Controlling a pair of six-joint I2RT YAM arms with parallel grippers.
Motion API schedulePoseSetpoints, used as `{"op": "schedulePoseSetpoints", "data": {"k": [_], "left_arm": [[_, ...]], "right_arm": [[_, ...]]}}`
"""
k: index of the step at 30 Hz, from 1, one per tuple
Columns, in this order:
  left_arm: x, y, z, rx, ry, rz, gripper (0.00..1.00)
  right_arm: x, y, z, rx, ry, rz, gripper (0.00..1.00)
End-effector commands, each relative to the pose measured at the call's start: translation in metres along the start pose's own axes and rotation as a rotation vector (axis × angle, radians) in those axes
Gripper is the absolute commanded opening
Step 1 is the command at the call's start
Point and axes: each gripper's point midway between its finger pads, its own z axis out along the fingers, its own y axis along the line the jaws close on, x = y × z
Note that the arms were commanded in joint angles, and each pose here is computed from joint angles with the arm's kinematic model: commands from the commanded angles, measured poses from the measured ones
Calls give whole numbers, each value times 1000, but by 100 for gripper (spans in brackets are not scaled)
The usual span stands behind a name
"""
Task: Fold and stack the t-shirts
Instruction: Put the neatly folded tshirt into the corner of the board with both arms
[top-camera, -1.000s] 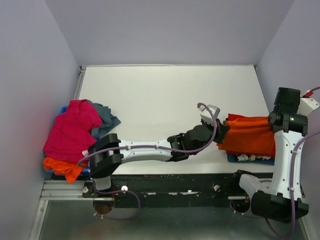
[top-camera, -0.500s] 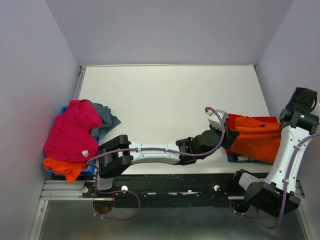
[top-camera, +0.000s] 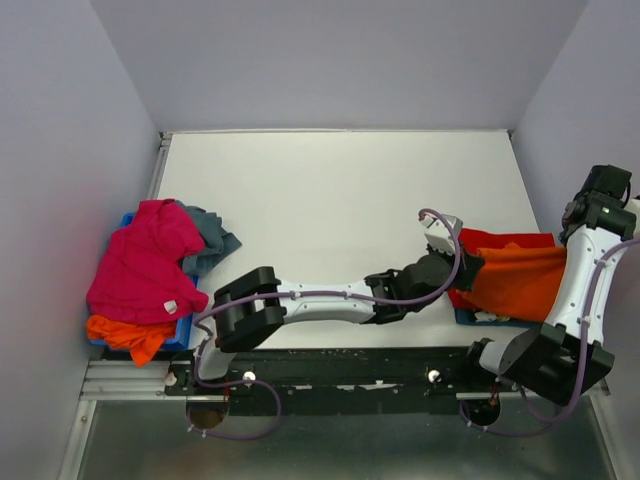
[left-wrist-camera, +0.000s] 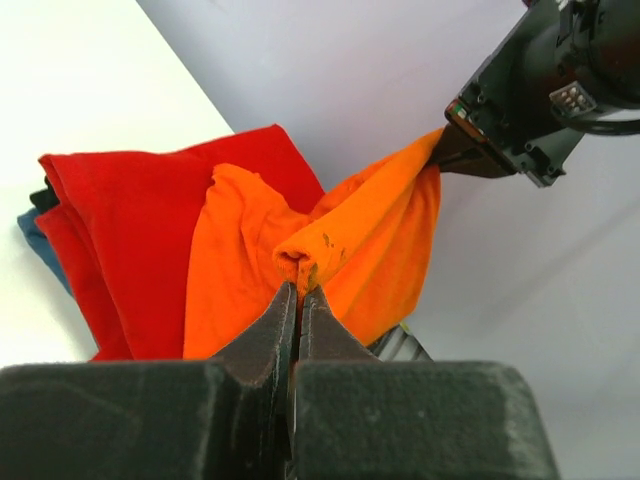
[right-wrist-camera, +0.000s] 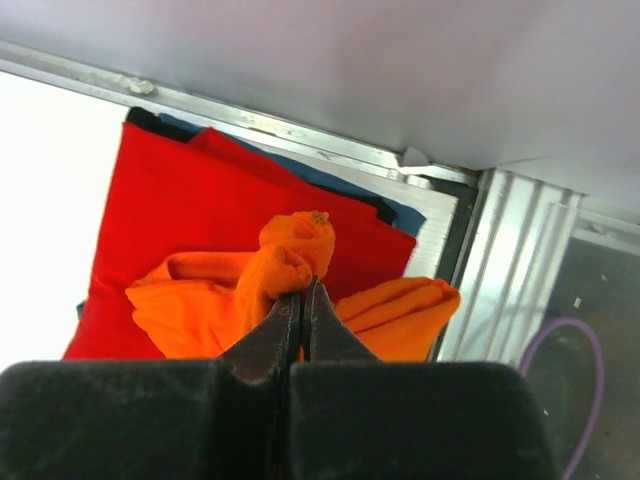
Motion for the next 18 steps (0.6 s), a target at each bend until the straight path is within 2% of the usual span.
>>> {"op": "schedulePoseSetpoints", "data": {"k": [1, 4, 10, 17, 18], "left_arm": [[-10, 27, 31, -63, -30, -32, 0], [-11, 41, 54, -64, -22, -48, 0], [4, 69, 99, -76, 29, -72, 0], [12, 112, 122, -148, 15, -110, 1], [13, 115, 125, -145, 16, -119, 4]], "right_arm": [[-23, 36, 24, -80, -59, 56, 1], [-24, 45, 30, -101, -56, 40, 1], [-25, 47, 48, -25, -39, 22, 1], [-8, 101, 80, -181, 61, -26, 1], [-6, 107, 85, -192, 76, -31, 1]]}}
